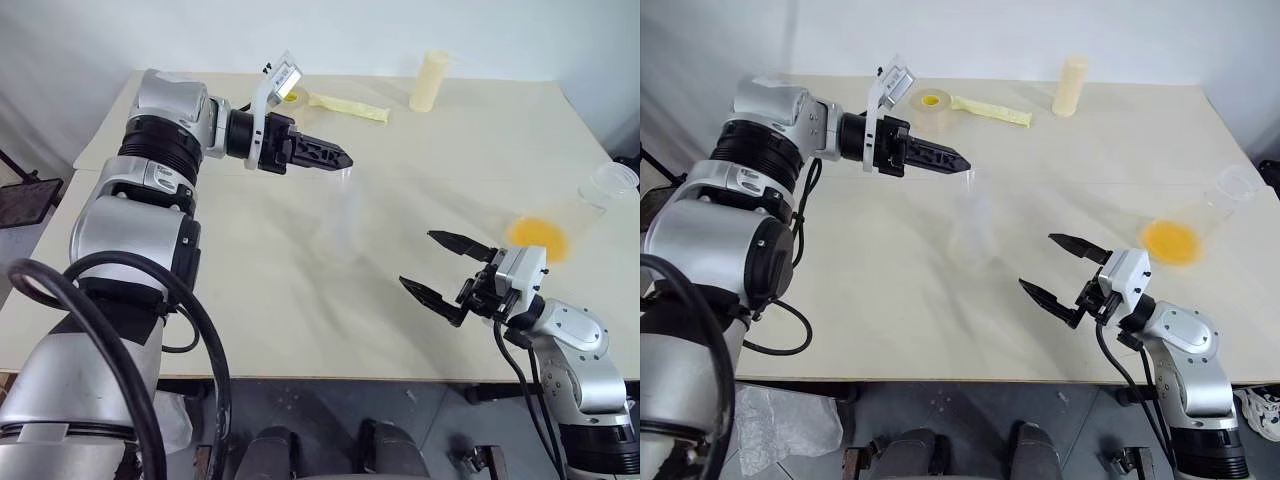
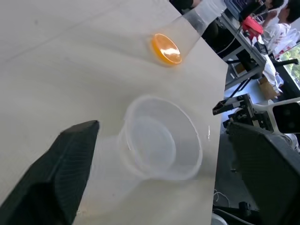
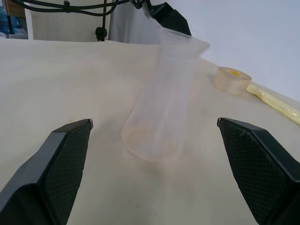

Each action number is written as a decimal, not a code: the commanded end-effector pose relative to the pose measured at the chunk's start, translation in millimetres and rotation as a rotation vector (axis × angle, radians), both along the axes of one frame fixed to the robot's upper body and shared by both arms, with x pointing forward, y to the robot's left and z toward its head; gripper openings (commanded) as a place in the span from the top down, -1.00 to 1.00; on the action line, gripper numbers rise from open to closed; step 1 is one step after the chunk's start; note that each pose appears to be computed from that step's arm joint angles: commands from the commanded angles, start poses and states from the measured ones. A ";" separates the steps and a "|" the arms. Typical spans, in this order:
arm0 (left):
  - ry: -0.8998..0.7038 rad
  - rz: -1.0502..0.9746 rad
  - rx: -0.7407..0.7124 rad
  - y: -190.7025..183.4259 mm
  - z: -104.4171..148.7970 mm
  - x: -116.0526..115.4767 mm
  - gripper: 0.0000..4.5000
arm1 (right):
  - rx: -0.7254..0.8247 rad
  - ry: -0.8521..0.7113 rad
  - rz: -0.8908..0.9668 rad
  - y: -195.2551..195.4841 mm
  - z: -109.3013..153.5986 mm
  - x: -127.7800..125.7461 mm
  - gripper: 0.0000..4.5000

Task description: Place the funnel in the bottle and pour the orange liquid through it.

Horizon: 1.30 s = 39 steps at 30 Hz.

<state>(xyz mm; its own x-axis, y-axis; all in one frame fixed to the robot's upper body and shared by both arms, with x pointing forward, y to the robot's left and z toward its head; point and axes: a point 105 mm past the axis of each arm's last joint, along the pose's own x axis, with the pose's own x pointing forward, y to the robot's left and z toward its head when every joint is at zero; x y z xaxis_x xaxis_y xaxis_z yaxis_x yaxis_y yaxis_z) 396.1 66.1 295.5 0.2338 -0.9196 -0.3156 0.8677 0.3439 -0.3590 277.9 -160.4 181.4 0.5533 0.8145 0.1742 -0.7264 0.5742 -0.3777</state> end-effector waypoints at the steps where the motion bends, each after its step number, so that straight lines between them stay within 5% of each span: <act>1: -0.162 -0.006 -0.055 7.9 27.1 1.9 -0.99 | -0.003 -0.046 -0.025 -6.3 9.1 -2.9 -1.00; 10: -0.652 0.096 -0.289 66.0 31.6 3.0 -0.99 | 0.042 -0.024 -0.163 -12.9 2.3 -15.3 -1.00; 19: -0.909 -0.023 -0.410 92.6 -24.7 -45.9 -0.99 | 0.048 -0.039 -0.404 -29.3 -3.7 -2.3 -1.00; 21: -0.880 -0.084 -0.366 100.5 -57.5 -59.7 -0.99 | 0.047 -0.044 -0.513 -44.8 -4.3 -0.1 -1.00; 28: -0.827 -0.160 -0.298 112.2 -97.5 -77.5 -0.99 | 0.062 -0.043 -0.686 -83.0 -1.6 -15.0 -1.00; 39: -0.793 -0.106 -0.198 142.2 -113.6 -77.8 -0.99 | 0.067 0.008 -0.948 -140.1 -1.4 -50.1 -1.00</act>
<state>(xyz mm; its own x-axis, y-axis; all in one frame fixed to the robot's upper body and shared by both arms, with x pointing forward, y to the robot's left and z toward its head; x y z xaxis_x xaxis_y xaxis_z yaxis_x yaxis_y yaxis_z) 324.4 202.7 181.1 0.2580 -0.9618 0.0909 0.9087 0.2736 0.3152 232.8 -300.1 162.6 0.9897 0.0283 0.1400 0.0170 0.9500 -0.3118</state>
